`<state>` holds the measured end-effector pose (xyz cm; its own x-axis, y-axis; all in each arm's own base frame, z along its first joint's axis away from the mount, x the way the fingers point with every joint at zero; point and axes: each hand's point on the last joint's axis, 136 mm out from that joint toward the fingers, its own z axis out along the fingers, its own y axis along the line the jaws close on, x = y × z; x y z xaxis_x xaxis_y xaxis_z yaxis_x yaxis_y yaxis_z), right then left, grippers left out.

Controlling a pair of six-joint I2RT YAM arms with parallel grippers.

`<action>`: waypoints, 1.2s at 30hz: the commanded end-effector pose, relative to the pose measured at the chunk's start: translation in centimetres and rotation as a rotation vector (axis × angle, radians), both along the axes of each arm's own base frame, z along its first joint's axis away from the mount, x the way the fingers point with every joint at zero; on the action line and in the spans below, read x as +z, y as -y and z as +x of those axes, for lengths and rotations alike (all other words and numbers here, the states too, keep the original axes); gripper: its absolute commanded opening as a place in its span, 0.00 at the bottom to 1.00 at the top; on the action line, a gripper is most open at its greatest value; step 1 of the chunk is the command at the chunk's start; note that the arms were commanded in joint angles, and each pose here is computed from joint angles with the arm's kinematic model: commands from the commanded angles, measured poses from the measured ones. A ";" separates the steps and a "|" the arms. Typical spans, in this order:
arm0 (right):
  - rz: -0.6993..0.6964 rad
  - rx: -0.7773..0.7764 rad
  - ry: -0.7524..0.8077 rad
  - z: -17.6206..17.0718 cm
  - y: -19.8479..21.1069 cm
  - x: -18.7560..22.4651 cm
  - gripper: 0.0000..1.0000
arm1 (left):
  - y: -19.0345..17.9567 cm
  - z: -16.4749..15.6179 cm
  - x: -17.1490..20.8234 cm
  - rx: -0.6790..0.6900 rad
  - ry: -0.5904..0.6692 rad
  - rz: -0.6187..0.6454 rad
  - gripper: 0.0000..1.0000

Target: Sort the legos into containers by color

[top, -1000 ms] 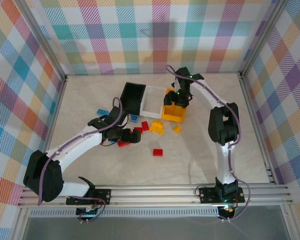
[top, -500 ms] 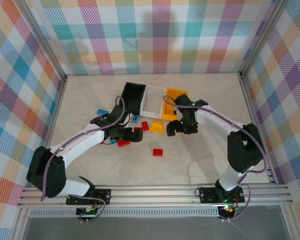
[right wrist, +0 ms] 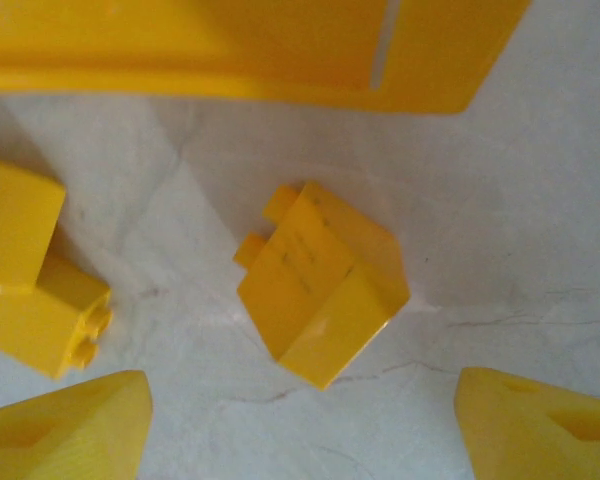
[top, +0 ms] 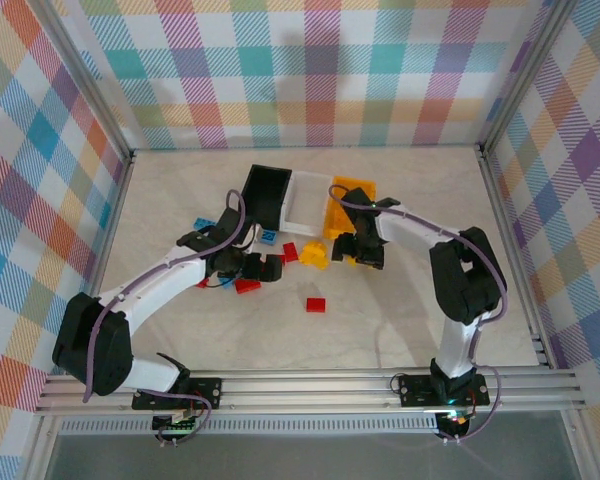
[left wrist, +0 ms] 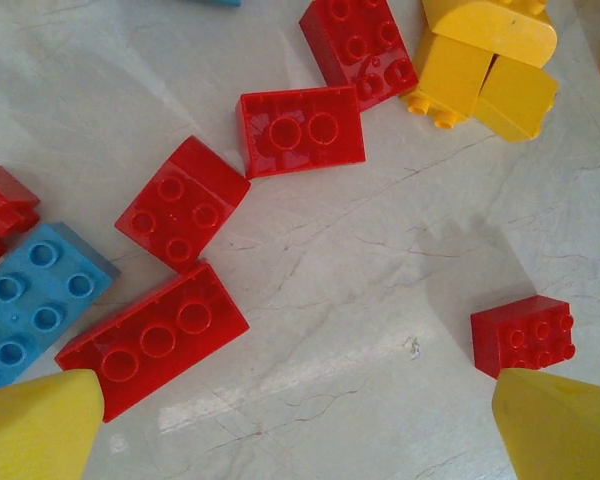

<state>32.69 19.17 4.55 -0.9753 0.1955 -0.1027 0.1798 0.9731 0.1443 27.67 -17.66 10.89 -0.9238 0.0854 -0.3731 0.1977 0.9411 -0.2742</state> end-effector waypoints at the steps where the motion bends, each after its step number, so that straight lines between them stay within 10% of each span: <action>1: -0.060 -0.107 0.027 1.3 0.9 0.2 0.77 | -0.9 -0.7 0.5 -0.001 0.007 0.001 1.00; 15: -0.103 -0.130 0.015 1.8 1.3 -2.1 0.62 | -1.9 -1.0 0.2 0.030 0.000 0.002 1.00; 24: -0.122 -0.127 0.004 0.7 2.0 -2.4 0.32 | -2.0 -0.7 0.0 0.036 -0.007 0.001 1.00; 36: -0.080 -0.073 0.042 -1.1 2.4 1.6 0.25 | -2.3 -0.4 -0.3 0.059 -0.006 0.001 1.00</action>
<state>32.77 16.93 4.18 -0.9442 0.2870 -0.1614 0.2803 0.9578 0.0637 27.58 -15.91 11.23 -0.9204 0.0380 -0.3891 0.1574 0.9471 -0.2797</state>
